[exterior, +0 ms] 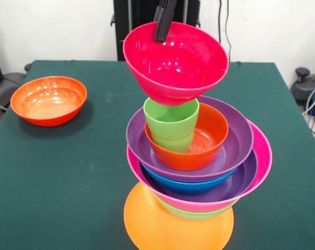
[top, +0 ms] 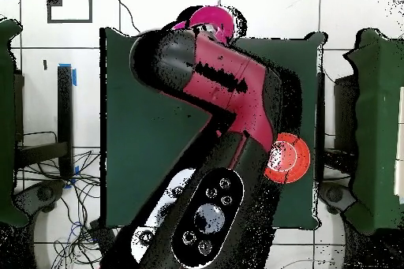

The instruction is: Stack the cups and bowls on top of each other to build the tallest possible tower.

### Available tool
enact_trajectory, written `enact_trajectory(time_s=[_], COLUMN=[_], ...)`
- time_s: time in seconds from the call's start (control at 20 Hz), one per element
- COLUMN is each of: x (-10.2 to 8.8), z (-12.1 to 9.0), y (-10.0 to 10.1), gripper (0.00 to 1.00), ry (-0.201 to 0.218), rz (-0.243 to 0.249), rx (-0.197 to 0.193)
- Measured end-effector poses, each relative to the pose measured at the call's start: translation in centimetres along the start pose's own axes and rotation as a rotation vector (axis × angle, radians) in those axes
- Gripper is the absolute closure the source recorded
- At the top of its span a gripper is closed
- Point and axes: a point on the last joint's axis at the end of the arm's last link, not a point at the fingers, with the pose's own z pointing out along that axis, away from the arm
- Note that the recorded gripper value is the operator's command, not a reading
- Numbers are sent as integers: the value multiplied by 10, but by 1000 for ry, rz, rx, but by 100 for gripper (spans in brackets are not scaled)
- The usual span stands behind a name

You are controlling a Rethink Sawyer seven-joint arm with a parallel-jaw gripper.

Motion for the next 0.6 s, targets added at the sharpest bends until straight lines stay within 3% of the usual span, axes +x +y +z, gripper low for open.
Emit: enact_trajectory(time_s=[0.6], x=[-2], z=[2], y=[-5], gripper=[100], ry=[-4], rz=[4], rx=[10])
